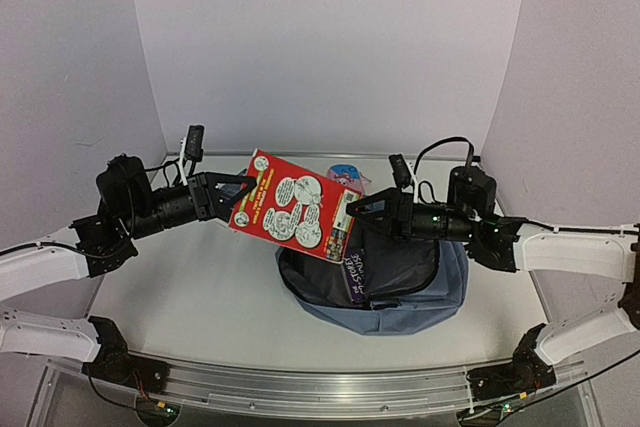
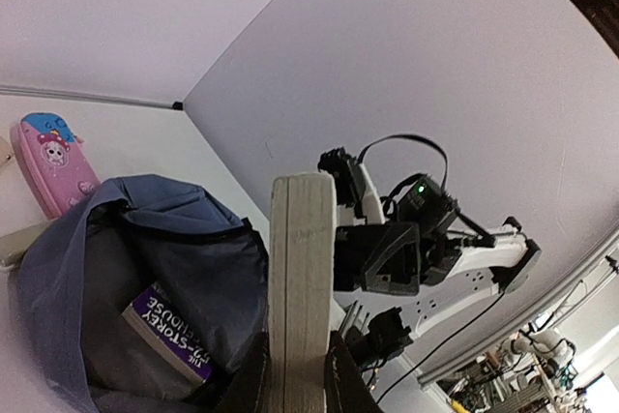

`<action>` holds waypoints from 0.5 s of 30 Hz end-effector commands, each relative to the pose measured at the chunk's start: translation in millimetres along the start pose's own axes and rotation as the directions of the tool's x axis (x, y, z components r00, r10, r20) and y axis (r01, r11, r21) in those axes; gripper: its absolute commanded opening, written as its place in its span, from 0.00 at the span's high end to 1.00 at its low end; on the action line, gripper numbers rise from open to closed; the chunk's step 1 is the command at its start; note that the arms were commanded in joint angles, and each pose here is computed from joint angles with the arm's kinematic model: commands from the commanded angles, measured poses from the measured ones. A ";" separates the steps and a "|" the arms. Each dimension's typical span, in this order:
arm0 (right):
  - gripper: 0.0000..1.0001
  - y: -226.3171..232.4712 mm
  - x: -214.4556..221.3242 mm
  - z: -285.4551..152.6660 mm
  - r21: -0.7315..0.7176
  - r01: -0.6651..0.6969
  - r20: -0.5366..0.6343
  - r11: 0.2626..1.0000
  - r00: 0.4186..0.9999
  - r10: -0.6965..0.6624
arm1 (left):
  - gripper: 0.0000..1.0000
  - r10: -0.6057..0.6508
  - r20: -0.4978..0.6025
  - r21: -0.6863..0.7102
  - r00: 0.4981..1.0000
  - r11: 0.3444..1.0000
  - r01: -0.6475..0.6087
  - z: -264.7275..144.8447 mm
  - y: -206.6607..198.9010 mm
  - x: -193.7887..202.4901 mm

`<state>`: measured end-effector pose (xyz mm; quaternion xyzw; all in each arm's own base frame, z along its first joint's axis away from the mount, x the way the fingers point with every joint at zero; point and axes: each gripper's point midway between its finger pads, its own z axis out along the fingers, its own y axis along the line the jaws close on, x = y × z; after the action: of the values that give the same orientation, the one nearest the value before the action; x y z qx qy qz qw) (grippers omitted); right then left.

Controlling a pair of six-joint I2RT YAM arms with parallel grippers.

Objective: Pack the student bag
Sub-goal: Pick up the book from the center of the board.

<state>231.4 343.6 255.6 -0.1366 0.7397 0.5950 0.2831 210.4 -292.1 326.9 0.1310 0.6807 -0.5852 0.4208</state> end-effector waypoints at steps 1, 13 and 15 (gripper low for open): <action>0.02 27.4 -11.1 3.7 -0.180 -0.023 0.044 0.983 0.999 0.031 | 1.00 -0.018 0.197 0.135 0.980 0.991 -0.009 -4.1 -32.1 -43.7; 0.32 39.2 -26.7 12.9 -0.243 0.021 0.083 0.970 0.997 0.000 | 1.00 -0.086 0.155 0.208 0.984 0.977 0.053 12.9 -34.3 -39.7; 0.43 39.8 -28.1 14.3 -0.258 0.016 0.089 0.966 0.996 0.007 | 1.00 -0.104 0.155 0.216 0.982 0.974 0.069 11.9 -33.0 -38.0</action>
<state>234.9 359.0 265.0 -0.1276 0.6922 0.6589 0.2655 226.3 -306.0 333.6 0.0901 0.6475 -0.6348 0.4119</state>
